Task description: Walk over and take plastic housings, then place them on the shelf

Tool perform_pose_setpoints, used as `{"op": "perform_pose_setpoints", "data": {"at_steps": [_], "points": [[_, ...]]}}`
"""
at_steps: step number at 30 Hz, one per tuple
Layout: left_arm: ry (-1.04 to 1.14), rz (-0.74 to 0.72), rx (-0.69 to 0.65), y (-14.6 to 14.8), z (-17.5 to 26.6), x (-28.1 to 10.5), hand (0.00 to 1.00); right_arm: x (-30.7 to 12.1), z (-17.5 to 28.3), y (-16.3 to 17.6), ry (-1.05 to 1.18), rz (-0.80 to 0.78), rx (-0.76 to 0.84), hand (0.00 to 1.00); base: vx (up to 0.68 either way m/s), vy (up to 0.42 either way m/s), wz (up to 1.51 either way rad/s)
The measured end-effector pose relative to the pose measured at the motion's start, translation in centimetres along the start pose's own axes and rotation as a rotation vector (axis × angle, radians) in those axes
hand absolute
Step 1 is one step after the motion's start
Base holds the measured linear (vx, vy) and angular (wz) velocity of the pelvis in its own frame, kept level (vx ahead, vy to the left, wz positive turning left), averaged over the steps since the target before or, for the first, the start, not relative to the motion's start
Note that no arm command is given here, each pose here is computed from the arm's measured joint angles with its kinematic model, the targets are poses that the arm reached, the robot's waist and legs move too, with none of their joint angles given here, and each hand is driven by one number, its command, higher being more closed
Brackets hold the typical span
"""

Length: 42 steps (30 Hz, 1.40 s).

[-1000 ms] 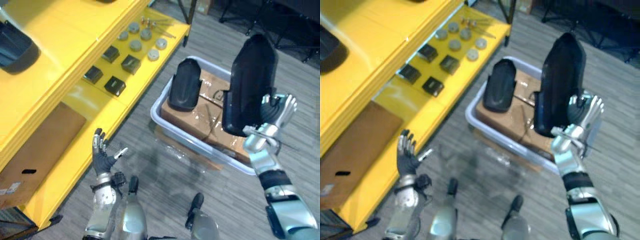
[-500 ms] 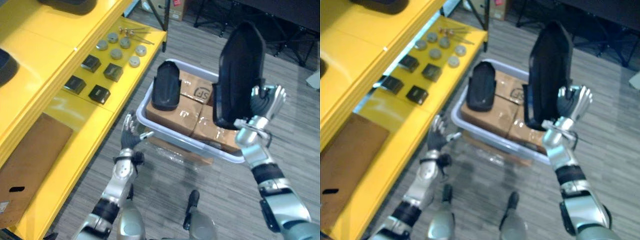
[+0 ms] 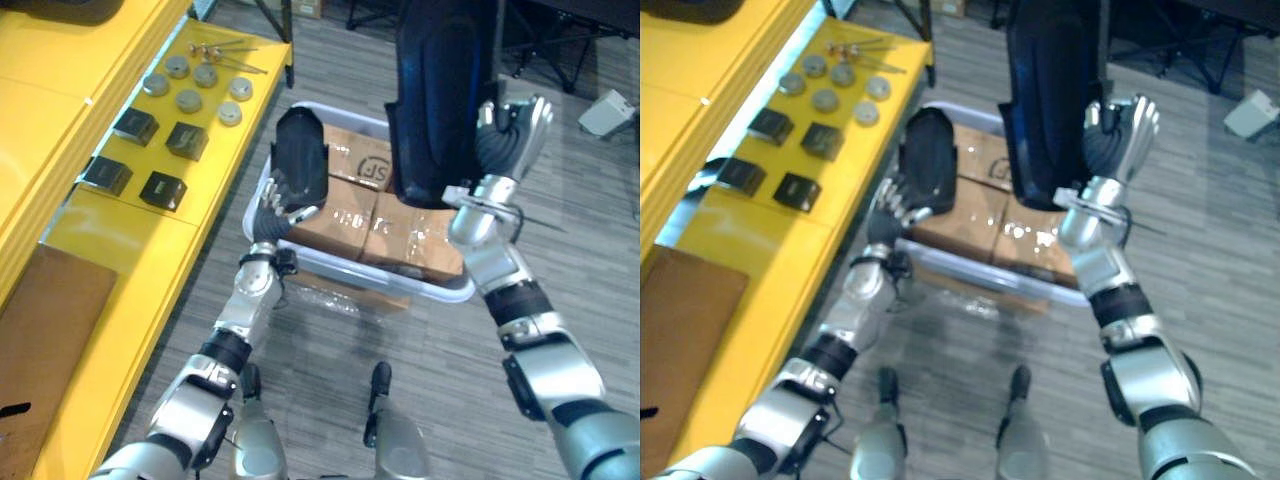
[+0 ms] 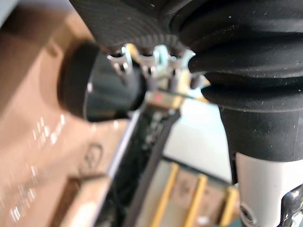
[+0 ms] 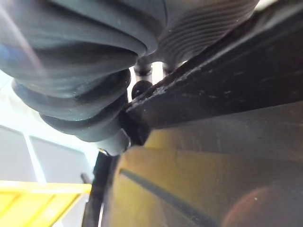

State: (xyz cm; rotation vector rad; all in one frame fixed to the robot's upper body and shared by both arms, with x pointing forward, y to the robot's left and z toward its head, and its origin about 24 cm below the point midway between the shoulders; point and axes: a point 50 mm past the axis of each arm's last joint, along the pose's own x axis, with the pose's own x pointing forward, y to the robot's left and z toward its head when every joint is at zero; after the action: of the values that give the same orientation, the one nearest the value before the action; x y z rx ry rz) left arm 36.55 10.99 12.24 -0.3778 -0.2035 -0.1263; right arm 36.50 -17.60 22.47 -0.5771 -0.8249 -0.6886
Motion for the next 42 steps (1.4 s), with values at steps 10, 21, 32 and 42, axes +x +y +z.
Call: {"op": "perform_pose_setpoints", "data": {"at_steps": [10,21,32,42], "points": [[-0.011,-0.127,-0.212,-2.4,0.8,1.0,0.00,-0.6,2.8,1.1,-0.123,0.064,0.098,1.00,-0.02,-0.005,-0.06],[-0.005,-0.183,-0.215,-4.6,1.2,1.5,0.00,-3.4,3.8,2.6,-0.132,0.168,0.169,1.00,0.00,-0.002,-0.02],[0.007,-0.151,-0.220,-4.9,1.0,1.5,1.00,-6.7,4.4,4.4,-0.080,0.289,0.259,1.00,0.00,-0.001,0.00],[0.018,-0.125,-0.228,-4.6,0.8,1.5,1.00,-7.9,5.3,4.8,-0.052,0.307,0.336,1.00,0.00,0.000,0.00]]}}
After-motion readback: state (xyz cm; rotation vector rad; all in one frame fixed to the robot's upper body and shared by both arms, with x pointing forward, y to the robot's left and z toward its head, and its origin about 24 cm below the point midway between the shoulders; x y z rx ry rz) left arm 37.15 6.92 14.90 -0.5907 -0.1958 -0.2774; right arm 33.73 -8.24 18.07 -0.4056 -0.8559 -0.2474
